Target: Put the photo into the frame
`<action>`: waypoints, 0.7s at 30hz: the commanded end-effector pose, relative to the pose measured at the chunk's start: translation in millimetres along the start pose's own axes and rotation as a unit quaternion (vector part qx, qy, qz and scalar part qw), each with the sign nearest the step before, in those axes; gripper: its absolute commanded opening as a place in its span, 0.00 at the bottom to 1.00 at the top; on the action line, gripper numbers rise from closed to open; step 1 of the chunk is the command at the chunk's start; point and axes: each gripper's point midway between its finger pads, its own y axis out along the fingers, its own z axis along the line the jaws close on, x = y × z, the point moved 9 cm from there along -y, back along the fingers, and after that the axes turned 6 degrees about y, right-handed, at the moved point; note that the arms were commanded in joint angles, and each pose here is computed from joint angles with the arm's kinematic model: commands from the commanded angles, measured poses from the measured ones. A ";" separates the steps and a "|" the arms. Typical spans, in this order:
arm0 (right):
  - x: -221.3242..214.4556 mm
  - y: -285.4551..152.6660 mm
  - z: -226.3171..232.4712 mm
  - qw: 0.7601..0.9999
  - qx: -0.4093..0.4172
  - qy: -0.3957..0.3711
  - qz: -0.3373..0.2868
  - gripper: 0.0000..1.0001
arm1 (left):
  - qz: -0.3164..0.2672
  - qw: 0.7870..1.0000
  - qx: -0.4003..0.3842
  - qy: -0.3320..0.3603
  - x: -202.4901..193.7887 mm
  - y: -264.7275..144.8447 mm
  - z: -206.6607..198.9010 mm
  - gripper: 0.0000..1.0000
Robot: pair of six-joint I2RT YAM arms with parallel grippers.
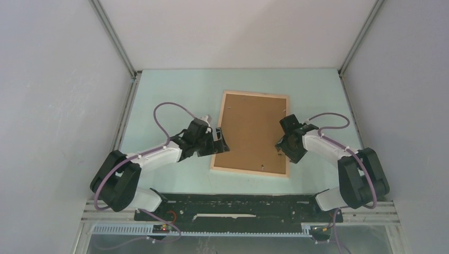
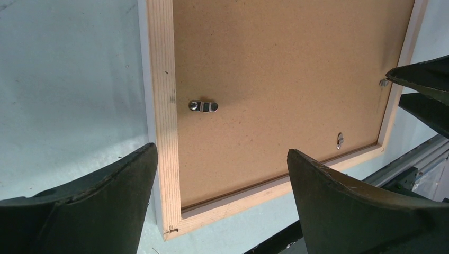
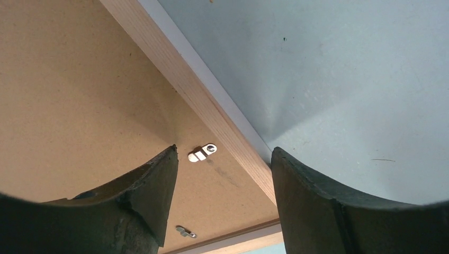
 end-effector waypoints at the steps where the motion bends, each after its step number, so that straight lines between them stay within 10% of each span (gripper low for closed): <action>1: -4.2 -0.1 8.1 1.000 -0.009 0.013 -0.012 0.73 | -0.009 1.000 -0.021 0.002 -1.1 -1.3 -4.3 0.95; 7: -14.5 10.6 4.9 0.999 -0.035 -0.016 0.003 0.71 | -0.007 1.000 -0.026 0.006 0.5 0.5 -5.7 0.95; 12: -17.2 8.9 1.8 0.998 -0.039 -0.040 0.003 0.44 | -0.009 1.000 -0.024 0.011 1.0 -1.9 -5.7 0.95; 21: -13.6 1.5 0.6 0.990 -0.006 -0.142 -0.005 0.57 | -0.005 1.000 -0.023 0.012 0.9 -0.5 -5.4 0.95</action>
